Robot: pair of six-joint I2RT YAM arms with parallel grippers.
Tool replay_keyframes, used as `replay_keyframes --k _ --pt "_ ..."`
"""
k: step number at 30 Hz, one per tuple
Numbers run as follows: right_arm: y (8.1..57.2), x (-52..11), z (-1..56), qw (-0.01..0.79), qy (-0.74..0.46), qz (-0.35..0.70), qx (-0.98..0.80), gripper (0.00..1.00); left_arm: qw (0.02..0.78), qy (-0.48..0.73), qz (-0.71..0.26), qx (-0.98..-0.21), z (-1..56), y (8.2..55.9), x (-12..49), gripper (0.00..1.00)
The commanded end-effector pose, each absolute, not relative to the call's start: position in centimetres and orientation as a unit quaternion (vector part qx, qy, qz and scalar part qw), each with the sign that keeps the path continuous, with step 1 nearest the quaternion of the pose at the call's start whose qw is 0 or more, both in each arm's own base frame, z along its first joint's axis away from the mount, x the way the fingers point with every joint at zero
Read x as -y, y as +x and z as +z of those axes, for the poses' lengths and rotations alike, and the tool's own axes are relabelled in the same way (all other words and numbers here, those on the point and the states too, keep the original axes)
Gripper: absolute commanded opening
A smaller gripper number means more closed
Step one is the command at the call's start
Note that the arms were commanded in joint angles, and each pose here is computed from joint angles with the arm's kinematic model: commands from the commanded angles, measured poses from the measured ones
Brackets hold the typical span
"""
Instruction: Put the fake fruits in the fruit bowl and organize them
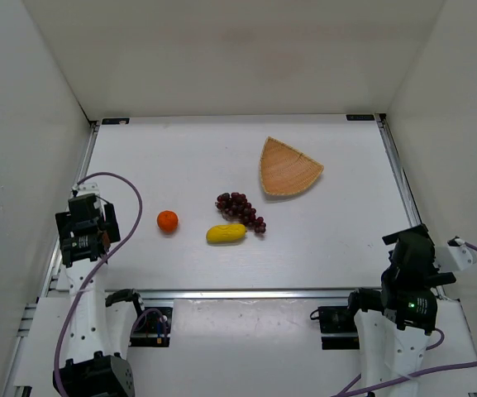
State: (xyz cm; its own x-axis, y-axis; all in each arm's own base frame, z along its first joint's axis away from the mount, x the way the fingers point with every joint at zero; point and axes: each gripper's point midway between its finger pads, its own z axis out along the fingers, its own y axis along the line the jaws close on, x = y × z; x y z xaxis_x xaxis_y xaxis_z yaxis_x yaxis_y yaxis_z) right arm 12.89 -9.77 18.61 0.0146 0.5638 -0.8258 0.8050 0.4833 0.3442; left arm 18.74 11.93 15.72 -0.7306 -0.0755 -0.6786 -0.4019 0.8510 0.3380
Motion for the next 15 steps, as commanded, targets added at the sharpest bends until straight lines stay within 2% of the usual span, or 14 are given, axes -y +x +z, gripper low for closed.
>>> replay_keyframes --k 1,5,9,13,15 --pt "13.5 9.4 19.0 0.516 0.476 -0.11 -0.704 1.0 0.354 -0.115 0.22 -0.902 15.7 19.1 -11.3 1.0" --pt "17.9 5.4 20.0 0.535 0.359 -0.015 -0.765 1.0 0.345 -0.034 0.15 -0.926 13.9 19.7 -8.6 1.0" --pt "22.1 0.6 20.3 0.49 0.246 0.071 -0.833 1.0 0.325 0.012 0.114 -0.939 13.7 20.3 -6.7 1.0" --pt "25.8 -3.9 22.0 0.471 0.108 0.071 -0.872 1.0 0.299 0.068 0.085 -0.948 14.9 21.7 -4.6 1.0" --pt "27.6 -9.1 22.7 0.457 0.001 0.067 -0.887 1.0 0.271 0.093 0.066 -0.956 14.6 22.3 -2.9 1.0"
